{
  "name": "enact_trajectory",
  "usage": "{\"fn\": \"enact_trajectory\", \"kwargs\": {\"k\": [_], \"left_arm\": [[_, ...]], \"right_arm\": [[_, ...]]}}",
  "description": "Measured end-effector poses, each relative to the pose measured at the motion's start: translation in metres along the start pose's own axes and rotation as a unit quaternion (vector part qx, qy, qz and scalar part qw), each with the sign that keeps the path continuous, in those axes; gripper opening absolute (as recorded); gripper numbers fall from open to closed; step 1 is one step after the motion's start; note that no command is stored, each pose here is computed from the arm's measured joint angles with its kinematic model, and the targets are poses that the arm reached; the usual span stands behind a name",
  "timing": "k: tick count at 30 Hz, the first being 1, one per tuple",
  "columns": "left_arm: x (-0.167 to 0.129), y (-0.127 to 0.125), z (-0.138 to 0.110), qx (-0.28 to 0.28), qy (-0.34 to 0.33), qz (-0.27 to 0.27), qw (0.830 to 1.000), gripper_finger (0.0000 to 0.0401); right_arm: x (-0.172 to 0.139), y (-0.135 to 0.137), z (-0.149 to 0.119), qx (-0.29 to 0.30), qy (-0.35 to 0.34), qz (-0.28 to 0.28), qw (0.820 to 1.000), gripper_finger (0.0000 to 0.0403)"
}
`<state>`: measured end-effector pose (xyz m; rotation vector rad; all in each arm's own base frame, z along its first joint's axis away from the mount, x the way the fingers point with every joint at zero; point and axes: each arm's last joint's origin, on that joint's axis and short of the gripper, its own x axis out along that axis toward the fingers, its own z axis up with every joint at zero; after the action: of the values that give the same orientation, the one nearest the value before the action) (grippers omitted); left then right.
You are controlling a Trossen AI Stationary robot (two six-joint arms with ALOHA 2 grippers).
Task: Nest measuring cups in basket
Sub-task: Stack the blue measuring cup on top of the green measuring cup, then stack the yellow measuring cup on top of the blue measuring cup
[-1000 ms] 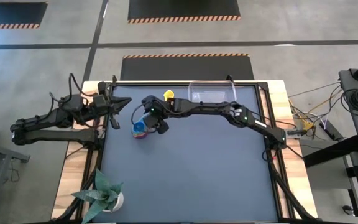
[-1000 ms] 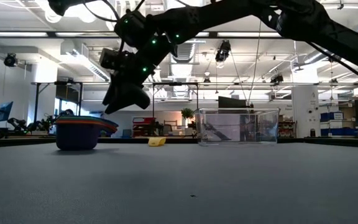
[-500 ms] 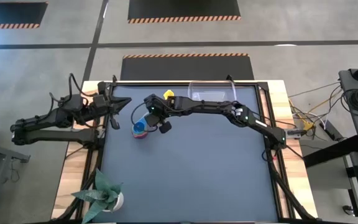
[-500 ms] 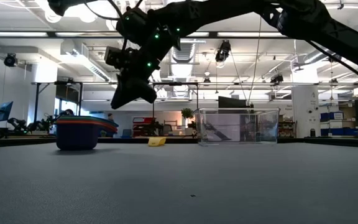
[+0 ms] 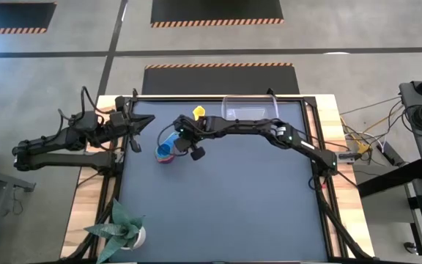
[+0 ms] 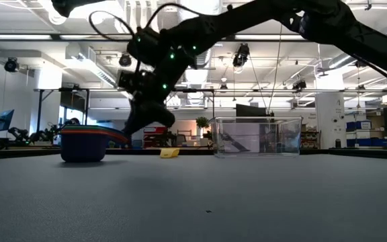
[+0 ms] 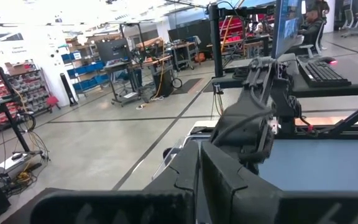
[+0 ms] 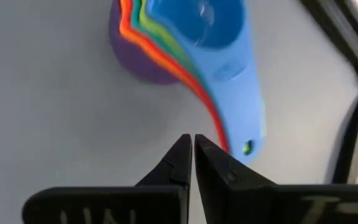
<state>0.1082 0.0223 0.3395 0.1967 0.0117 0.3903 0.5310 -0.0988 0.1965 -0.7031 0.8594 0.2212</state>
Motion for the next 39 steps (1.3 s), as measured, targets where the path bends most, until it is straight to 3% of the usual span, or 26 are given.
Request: {"fn": "enact_trajectory", "kwargs": {"k": [8, 31, 35, 39], "left_arm": [[0.000, 0.000, 0.000, 0.000, 0.000, 0.000, 1.000, 0.0000], [0.000, 0.000, 0.000, 0.000, 0.000, 0.000, 1.000, 0.0000], [0.000, 0.000, 0.000, 0.000, 0.001, 0.000, 1.000, 0.0000], [0.000, 0.000, 0.000, 0.001, 0.003, -0.001, 1.000, 0.0000]], "right_arm": [[0.011, -0.003, -0.016, 0.011, -0.001, -0.017, 1.000, 0.0009], [0.011, -0.012, -0.017, 0.005, -0.012, -0.052, 0.999, 0.0008], [-0.003, -0.012, -0.012, 0.016, -0.006, -0.045, 0.999, 0.0008], [-0.039, -0.014, 0.003, 0.039, -0.007, -0.034, 0.999, 0.0008]]}}
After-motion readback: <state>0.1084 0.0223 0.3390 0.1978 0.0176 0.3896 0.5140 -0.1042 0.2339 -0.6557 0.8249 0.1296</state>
